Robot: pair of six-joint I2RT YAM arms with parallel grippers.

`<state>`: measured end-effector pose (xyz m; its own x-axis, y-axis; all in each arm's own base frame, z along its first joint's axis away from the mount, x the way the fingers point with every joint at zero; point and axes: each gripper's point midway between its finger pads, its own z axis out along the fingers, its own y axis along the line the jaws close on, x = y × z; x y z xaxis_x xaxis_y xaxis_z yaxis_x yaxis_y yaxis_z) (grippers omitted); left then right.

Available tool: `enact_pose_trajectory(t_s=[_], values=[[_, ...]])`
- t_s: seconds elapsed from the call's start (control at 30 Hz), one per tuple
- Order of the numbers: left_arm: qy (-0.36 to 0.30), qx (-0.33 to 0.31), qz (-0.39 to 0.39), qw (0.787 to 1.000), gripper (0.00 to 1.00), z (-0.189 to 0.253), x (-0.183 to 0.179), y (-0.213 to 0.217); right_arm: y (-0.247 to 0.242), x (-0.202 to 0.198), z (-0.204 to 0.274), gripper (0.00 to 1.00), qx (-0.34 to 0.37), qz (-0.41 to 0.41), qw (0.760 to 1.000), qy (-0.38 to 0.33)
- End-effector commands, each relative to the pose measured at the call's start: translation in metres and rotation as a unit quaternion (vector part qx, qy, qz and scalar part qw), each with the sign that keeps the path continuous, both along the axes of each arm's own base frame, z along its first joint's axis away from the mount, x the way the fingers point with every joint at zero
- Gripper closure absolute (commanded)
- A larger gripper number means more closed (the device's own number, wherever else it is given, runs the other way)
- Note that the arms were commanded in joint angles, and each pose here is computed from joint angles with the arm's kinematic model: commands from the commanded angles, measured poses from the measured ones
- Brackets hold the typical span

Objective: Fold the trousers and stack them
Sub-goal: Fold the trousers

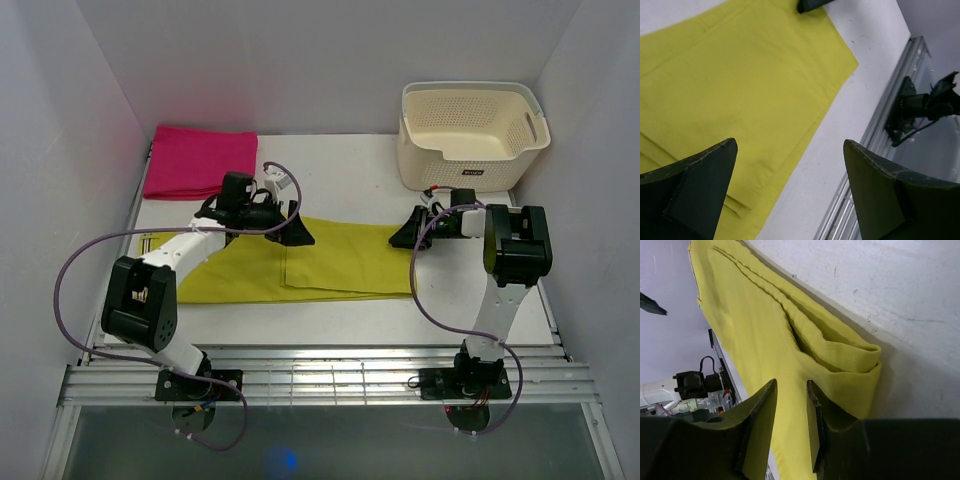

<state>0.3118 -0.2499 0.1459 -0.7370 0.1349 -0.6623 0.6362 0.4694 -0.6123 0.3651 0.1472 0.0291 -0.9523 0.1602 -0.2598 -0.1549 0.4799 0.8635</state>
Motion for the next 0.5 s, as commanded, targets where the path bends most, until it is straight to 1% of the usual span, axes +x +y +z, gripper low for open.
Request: enact_pose_trajectory(t_s=[0.0, 0.07, 0.1, 0.13, 0.17, 0.2, 0.23, 0.27, 0.3, 0.33, 0.37, 0.4, 0.43, 0.47], values=[[-0.128, 0.042, 0.04, 0.99, 0.02, 0.053, 0.023, 0.018, -0.002, 0.017, 0.004, 0.63, -0.021, -0.002, 0.999, -0.046], [-0.174, 0.065, 0.076, 0.98, 0.02, 0.079, 0.033, 0.031, -0.004, 0.012, 0.035, 0.61, -0.03, 0.011, 0.997, -0.072], [-0.176, 0.096, 0.113, 0.973, 0.02, 0.08, 0.041, 0.045, -0.008, 0.012, 0.041, 0.6, -0.053, 0.021, 0.993, -0.101], [-0.182, 0.103, 0.139, 0.968, 0.02, 0.089, 0.045, 0.057, -0.011, 0.003, 0.063, 0.54, -0.069, 0.025, 0.991, -0.11], [-0.173, 0.11, 0.151, 0.967, 0.02, 0.092, 0.046, 0.067, -0.015, 0.0, 0.073, 0.5, -0.084, 0.028, 0.988, -0.126], [-0.161, 0.087, 0.131, 0.974, 0.02, 0.097, 0.039, 0.066, -0.024, -0.002, 0.076, 0.45, -0.118, 0.034, 0.981, -0.15], [-0.141, 0.077, 0.149, 0.976, 0.02, 0.099, 0.043, 0.086, -0.029, -0.007, 0.091, 0.34, -0.137, 0.032, 0.975, -0.172], [-0.119, 0.065, 0.154, 0.979, 0.02, 0.099, 0.045, 0.094, -0.033, -0.02, 0.091, 0.31, -0.154, 0.037, 0.975, -0.154], [-0.085, 0.057, 0.155, 0.983, 0.02, 0.094, 0.039, 0.102, -0.042, -0.027, 0.083, 0.3, -0.187, 0.04, 0.97, -0.153], [-0.063, 0.036, 0.167, 0.983, 0.02, 0.096, 0.041, 0.119, -0.046, -0.035, 0.086, 0.3, -0.2, 0.041, 0.966, -0.156], [-0.053, 0.029, 0.177, 0.982, 0.02, 0.095, 0.041, 0.13, -0.049, -0.048, 0.08, 0.3, -0.208, 0.048, 0.967, -0.136], [-0.043, 0.024, 0.188, 0.981, 0.03, 0.092, 0.039, 0.141, -0.056, -0.059, 0.067, 0.32, -0.233, 0.051, 0.963, -0.123], [-0.042, 0.019, 0.205, 0.978, 0.04, 0.093, 0.04, 0.157, -0.059, -0.064, 0.06, 0.36, -0.242, 0.052, 0.962, -0.113], [-0.046, 0.018, 0.214, 0.976, 0.04, 0.096, 0.037, 0.164, -0.062, -0.07, 0.054, 0.37, -0.246, 0.057, 0.962, -0.106]])
